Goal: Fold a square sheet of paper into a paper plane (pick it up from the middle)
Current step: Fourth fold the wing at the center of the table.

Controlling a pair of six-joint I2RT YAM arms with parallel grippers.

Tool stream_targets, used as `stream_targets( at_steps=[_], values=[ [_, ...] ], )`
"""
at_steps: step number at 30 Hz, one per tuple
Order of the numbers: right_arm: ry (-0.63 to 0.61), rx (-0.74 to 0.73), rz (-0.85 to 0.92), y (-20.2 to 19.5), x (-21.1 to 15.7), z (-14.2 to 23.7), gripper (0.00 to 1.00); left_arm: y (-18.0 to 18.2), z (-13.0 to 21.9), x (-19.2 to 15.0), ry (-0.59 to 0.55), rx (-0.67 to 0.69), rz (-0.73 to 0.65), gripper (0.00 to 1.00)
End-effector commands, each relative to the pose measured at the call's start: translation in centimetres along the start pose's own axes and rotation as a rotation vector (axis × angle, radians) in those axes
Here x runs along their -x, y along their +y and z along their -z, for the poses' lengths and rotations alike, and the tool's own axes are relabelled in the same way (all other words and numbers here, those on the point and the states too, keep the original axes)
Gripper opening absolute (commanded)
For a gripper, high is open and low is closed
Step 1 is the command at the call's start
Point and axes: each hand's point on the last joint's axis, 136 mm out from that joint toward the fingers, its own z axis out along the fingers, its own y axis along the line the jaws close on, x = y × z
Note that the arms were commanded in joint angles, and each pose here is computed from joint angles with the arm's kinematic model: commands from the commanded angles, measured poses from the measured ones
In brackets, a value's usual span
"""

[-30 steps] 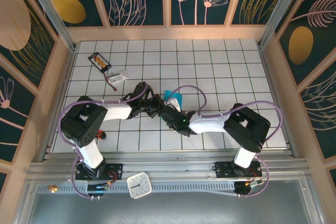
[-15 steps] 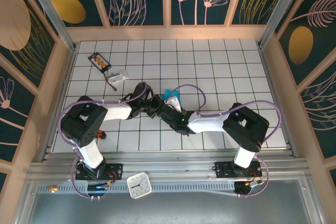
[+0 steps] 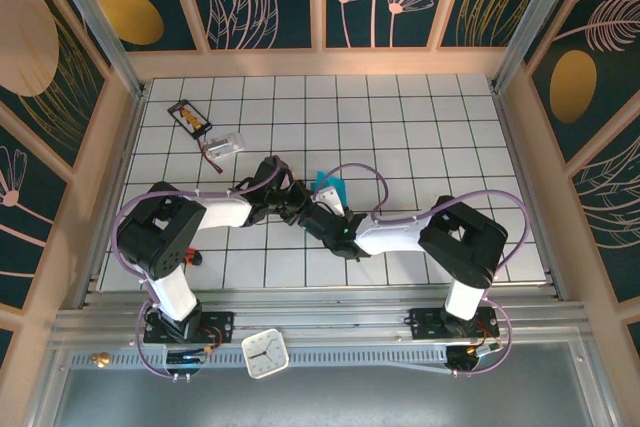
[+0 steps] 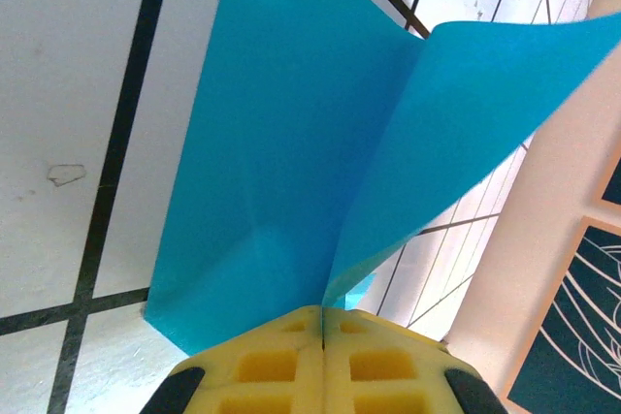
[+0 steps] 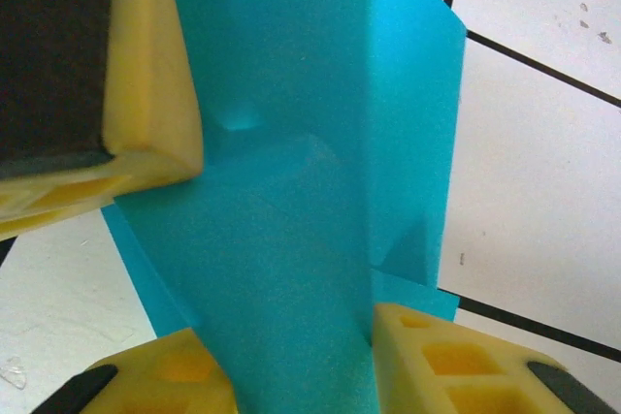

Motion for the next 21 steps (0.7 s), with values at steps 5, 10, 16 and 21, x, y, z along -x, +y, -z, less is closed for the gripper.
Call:
stream_targets(
  at_steps=[5, 10, 16, 21],
  values=[
    [-0.030, -0.044, 0.005, -0.32, 0.93, 0.16, 0.32, 0.89, -0.49, -0.93, 0.048, 0.046, 0.101, 0.00],
    [-0.027, -0.042, -0.014, -0.37, 0.82, 0.14, 0.25, 1.12, -0.56, -0.93, 0.047, 0.051, 0.101, 0.00],
    [-0.035, -0.041, -0.029, -0.61, 0.67, 0.26, 0.14, 0.97, -0.38, -0.81, 0.037, 0.050, 0.090, 0.00],
    [-0.053, -0.020, -0.044, -0.78, 0.68, 0.56, 0.06, 0.57, -0.03, -0.62, 0.021, 0.041, 0.076, 0.01]
  ],
)
